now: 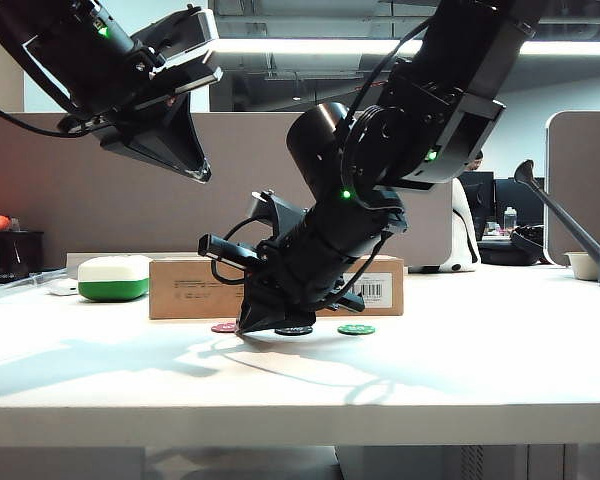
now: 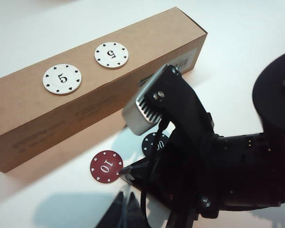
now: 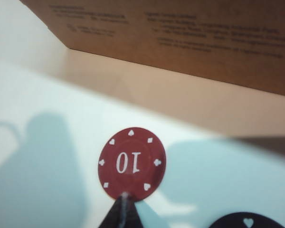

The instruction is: Push the chip, whose value equals the sum of all the chip values on the rectangular box, forward next to the box.

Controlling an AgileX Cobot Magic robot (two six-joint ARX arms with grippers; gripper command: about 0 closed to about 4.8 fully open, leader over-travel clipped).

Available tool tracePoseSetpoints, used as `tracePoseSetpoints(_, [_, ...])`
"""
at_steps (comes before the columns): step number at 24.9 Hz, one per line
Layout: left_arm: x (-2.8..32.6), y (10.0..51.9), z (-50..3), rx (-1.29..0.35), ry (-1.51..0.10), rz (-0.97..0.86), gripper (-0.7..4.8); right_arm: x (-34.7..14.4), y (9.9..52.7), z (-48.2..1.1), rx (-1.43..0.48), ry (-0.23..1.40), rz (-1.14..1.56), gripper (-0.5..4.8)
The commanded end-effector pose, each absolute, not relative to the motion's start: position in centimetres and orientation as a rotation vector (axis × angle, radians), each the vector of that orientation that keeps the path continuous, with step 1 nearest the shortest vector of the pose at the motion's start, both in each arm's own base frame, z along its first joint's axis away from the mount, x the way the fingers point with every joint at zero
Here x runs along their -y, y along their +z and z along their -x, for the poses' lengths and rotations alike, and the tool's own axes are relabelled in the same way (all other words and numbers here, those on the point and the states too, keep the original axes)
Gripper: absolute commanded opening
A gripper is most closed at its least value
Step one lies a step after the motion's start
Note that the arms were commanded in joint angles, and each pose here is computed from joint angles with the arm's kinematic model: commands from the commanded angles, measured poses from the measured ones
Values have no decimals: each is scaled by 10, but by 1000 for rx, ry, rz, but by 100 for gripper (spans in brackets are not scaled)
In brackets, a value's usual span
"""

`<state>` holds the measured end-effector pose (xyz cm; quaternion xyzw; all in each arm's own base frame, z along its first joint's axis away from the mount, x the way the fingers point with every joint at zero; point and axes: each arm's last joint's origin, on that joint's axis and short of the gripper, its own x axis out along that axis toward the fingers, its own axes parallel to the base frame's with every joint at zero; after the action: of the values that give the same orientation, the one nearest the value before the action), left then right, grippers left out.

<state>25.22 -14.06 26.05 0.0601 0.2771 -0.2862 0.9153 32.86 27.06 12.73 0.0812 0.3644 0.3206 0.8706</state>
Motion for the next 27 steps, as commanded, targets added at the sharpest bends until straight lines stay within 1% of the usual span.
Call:
tracePoseSetpoints(1, [141,263,-253,-552,-597,-123,-5,-267,115,-325,-834,635,-134,-5])
tracePoseSetpoints(8, [141,263,-253,-552,-597,-124,-5,-272,116,-321,-832,656,-134,-5])
tracePoseSetpoints(12, [141,263,-253,-552,-597,-124,-5,-276,117,-319,-828,701,-153,-5])
tracePoseSetpoints(27, [141,263,-253,-552,-597,-124,-5,-276,109,-322,-809,652,-128,-5])
